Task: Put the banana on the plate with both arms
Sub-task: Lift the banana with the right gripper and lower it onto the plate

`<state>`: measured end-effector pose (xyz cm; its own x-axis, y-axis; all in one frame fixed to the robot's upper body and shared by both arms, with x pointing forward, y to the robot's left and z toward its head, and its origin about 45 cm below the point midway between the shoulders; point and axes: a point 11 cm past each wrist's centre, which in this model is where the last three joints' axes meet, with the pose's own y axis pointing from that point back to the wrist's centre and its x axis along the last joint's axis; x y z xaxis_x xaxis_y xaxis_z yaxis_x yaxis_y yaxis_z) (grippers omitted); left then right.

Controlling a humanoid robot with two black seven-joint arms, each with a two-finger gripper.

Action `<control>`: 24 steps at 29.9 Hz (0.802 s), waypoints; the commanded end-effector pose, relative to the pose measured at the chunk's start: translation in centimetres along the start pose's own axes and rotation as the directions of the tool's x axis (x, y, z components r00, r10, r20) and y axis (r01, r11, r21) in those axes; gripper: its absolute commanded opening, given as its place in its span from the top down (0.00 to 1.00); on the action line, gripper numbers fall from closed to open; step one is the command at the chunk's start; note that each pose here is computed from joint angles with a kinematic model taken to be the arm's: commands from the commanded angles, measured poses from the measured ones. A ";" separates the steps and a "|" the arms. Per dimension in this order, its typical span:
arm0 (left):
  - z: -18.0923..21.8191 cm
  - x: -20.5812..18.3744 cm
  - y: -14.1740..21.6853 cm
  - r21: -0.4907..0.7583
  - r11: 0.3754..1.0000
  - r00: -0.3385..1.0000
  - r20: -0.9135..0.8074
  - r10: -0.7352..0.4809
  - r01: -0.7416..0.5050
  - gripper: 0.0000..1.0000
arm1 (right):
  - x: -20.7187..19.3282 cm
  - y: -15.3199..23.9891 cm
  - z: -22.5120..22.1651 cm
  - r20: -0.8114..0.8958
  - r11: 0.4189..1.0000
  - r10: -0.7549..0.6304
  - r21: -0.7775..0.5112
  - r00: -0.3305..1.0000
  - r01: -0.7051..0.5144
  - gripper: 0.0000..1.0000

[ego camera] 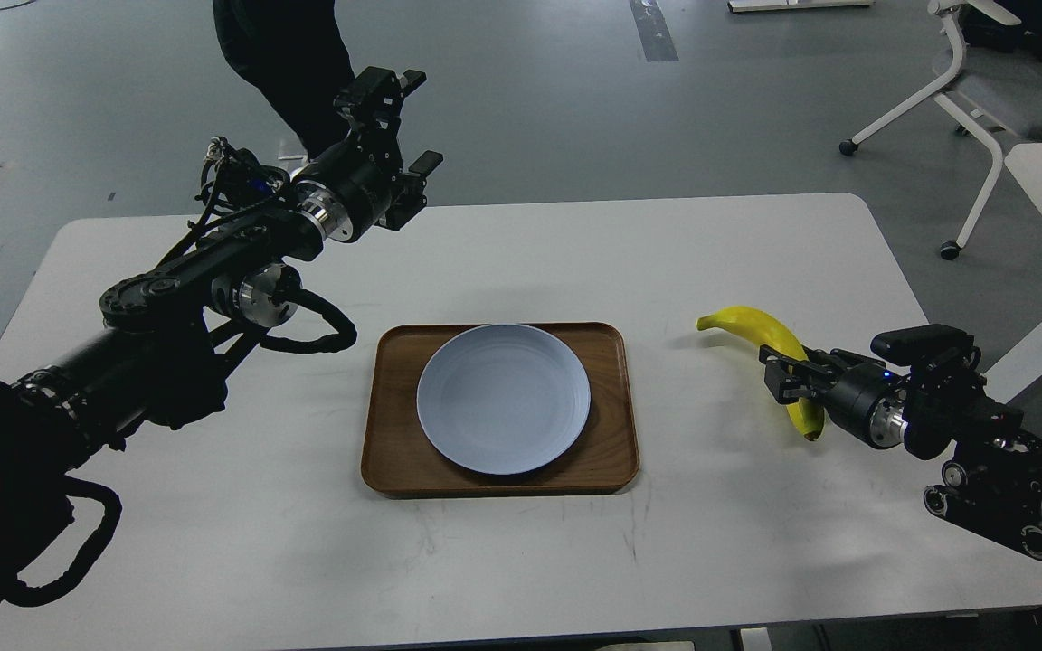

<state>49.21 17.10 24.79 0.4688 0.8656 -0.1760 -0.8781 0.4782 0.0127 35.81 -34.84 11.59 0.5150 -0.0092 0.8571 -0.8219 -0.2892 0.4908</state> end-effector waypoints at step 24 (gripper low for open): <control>0.7 1.5 0.4 -0.004 1.000 0.999 0.018 0.027 -0.027 0.02 | 4.1 -7.5 -19.9 -0.257 0.864 0.081 0.500 0.963 0.061 1.00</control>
<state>49.60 18.67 25.28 0.4479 0.8796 -0.1602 -0.8901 0.4555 0.0122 39.73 -15.73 15.42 0.3671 0.1945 0.9096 -0.5883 -0.7089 0.3890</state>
